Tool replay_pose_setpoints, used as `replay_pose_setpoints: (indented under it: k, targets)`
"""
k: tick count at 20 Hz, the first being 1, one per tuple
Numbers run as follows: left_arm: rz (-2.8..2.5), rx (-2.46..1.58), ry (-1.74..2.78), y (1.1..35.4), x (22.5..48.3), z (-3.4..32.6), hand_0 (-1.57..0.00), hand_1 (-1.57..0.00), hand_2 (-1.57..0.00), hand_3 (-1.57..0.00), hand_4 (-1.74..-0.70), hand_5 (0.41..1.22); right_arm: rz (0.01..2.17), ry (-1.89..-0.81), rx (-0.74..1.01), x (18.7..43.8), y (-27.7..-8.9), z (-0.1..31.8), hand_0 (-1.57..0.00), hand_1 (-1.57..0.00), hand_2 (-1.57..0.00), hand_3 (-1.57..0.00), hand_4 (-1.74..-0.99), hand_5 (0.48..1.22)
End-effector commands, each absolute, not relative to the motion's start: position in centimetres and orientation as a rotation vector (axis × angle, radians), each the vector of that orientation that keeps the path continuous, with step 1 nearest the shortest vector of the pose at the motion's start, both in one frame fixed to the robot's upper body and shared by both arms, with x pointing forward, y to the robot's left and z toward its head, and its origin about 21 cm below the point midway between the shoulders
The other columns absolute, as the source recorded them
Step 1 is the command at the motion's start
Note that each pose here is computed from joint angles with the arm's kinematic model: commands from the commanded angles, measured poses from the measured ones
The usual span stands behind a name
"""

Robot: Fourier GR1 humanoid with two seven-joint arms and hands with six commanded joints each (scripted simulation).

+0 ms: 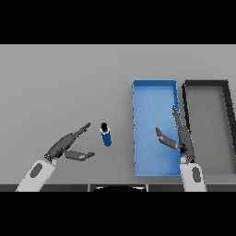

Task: Pick up the blue pipe and place it into the blue bin.

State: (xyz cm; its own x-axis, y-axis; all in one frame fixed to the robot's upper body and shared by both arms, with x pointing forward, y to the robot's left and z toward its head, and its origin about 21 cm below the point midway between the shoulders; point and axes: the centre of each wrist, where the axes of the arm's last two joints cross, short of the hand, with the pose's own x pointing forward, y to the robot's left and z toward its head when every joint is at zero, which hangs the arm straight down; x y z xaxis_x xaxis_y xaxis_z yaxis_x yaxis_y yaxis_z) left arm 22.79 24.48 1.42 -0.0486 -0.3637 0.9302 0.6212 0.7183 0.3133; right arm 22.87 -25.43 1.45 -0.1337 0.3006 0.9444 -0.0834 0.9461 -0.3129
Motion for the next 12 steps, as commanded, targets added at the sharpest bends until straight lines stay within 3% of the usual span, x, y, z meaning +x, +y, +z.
replay_pose_setpoints:
  k: [1,8,12]
  targets:
    - [-0.811,-0.236,-1.397,23.9,23.2,1.1,0.0,0.0,0.0,0.0,-1.14,0.452,0.328,-1.68,-0.156,22.6,-25.4,1.2,0.0,0.0,0.0,0.0,-1.205,0.618]
    - [-0.785,-0.294,-1.441,19.0,24.7,-0.7,0.0,0.0,0.0,0.0,-1.15,0.46,0.325,-1.659,-0.164,22.7,-25.6,1.9,0.0,0.0,0.0,0.0,-1.202,0.621]
    - [-0.806,-0.283,-1.429,17.9,25.4,-2.4,0.0,0.0,0.0,0.0,-1.1,0.448,0.323,-1.673,-0.172,22.5,-26.3,1.3,0.0,0.0,0.0,0.0,-1.215,0.637]
